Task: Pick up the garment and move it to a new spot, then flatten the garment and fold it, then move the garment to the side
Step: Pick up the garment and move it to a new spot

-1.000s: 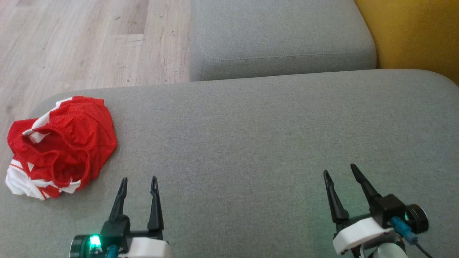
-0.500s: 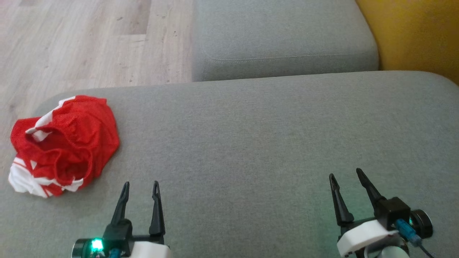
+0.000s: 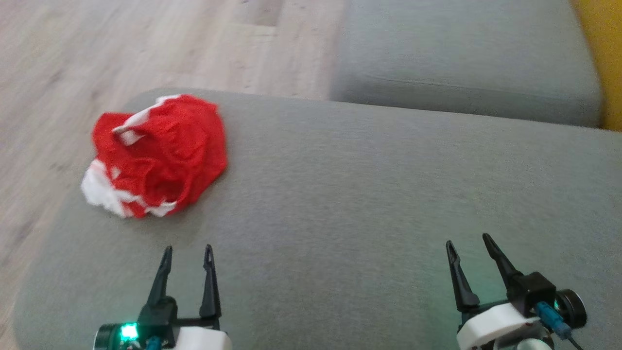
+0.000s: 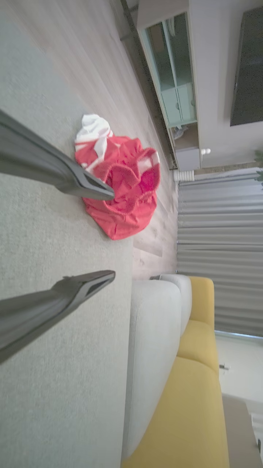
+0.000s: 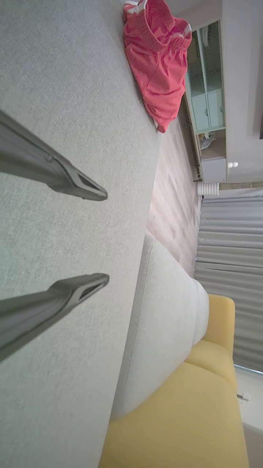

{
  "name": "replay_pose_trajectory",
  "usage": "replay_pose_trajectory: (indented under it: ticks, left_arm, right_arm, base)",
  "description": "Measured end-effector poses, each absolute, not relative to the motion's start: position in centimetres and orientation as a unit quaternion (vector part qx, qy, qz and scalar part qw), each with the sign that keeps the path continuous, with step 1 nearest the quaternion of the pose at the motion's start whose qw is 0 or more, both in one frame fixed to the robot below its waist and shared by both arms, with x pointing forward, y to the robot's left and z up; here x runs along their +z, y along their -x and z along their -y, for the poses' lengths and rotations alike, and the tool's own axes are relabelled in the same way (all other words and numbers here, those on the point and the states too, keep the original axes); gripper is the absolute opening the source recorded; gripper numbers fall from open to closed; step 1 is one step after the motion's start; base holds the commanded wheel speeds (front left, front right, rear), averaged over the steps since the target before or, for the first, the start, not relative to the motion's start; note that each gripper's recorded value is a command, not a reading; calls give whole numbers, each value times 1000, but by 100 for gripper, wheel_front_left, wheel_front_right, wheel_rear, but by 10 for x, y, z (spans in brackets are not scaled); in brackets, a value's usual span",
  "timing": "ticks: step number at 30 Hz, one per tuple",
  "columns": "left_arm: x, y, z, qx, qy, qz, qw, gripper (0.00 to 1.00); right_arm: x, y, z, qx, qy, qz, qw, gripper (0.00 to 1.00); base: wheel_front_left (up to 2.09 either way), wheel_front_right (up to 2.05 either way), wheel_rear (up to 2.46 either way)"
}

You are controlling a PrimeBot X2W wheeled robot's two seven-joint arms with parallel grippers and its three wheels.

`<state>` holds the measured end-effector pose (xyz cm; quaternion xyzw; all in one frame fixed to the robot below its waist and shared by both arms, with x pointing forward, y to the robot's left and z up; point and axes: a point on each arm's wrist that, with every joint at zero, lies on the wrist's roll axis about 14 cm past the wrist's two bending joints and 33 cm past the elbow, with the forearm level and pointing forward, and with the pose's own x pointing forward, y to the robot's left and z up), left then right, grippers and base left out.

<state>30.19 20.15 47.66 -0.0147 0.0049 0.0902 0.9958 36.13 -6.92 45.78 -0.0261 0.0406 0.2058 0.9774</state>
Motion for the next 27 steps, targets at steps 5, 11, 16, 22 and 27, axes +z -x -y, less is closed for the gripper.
replay_pose_trajectory:
  ticks: [5, 11, 16, 22, 27]
  left_arm:
    - [476, -280, -237, 158, 19, -4, 987, 100]
    - [479, -253, -274, 234, 17, 0, 972, 100]
    - [487, -249, -294, 265, -10, 2, 964, 100]
    - [540, -303, -318, 260, -68, 63, 961, 100]
    - [566, -367, -347, 249, -99, 84, 960, 100]
  right_arm:
    - [455, -367, 36, 255, 30, -44, 966, 100]
    - [448, -370, -1, 308, 33, -53, 949, 100]
    - [429, -374, -11, 326, 45, -73, 941, 100]
    - [411, -402, -15, 328, 67, -80, 939, 100]
    - [389, -424, -11, 330, 84, -88, 936, 100]
  base:
    - [0, 0, 0]
    - [0, 0, 0]
    - [0, 0, 0]
    - [0, 0, 0]
    - [0, 0, 0]
